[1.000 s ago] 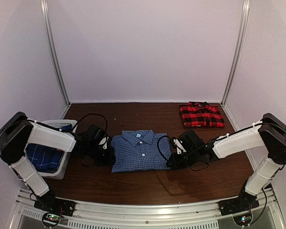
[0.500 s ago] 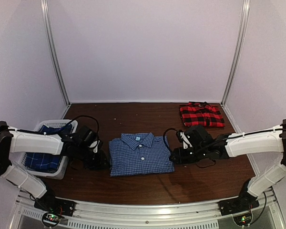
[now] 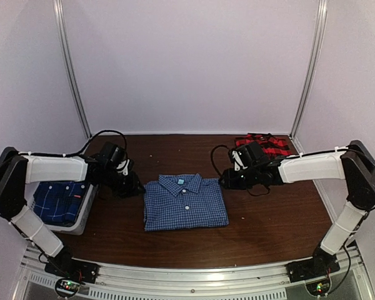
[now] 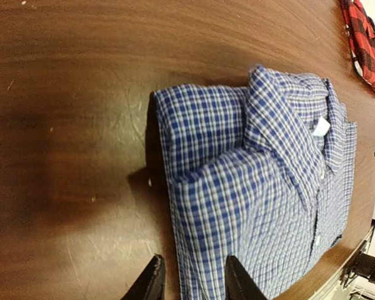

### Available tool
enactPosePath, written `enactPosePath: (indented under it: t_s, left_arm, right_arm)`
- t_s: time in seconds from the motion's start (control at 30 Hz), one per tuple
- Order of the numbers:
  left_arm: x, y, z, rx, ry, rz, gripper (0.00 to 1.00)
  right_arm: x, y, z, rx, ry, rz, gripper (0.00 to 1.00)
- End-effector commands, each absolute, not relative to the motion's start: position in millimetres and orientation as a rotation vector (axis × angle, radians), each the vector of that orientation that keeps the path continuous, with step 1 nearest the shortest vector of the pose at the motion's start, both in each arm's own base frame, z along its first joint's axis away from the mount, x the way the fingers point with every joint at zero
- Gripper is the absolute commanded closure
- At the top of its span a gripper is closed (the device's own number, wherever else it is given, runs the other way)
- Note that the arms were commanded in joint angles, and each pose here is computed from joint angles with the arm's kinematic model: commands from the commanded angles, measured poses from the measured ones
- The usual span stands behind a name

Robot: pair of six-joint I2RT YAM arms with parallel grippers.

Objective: Fold and stack the long sleeve shirts
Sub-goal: Smooth out the square-folded shirt at the center of the board.

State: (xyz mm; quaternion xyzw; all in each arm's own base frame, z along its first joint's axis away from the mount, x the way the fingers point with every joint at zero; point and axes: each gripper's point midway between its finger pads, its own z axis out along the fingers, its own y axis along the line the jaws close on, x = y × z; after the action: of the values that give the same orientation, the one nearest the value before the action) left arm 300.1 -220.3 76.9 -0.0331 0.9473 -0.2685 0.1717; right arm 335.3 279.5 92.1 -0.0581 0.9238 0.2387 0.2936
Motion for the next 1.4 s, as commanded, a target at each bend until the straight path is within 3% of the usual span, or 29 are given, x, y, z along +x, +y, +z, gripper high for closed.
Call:
enactPosePath:
  t_s: [0.0,0.27,0.53,0.67,0.87,1.0,1.37]
  left_arm:
    - [331,-232,76,-0.017,2.639,-0.801,0.69]
    - [356,-246,73,0.021,2.628,-0.835,0.78]
    - [363,-252,66,0.04,2.642,-0.847,0.92]
    - [363,-253,66,0.04,2.641,-0.853,0.96]
    - [366,-253,70,0.046,2.63,-0.851,1.0]
    - [369,-252,70,0.049,2.623,-0.826,1.0]
    - [381,-244,52,0.03,2.647,-0.75,1.0]
  right_arm:
    - [367,290,94,-0.162,2.416,0.655,0.57]
    - [385,303,75,-0.176,2.449,0.666,0.58]
    - [388,311,63,-0.193,2.478,0.686,0.6]
    - [389,313,63,-0.194,2.477,0.696,0.67]
    - [391,308,74,-0.183,2.464,0.666,0.89]
    - [391,298,87,-0.155,2.428,0.628,0.99]
    - [392,281,60,-0.11,2.479,0.572,1.0]
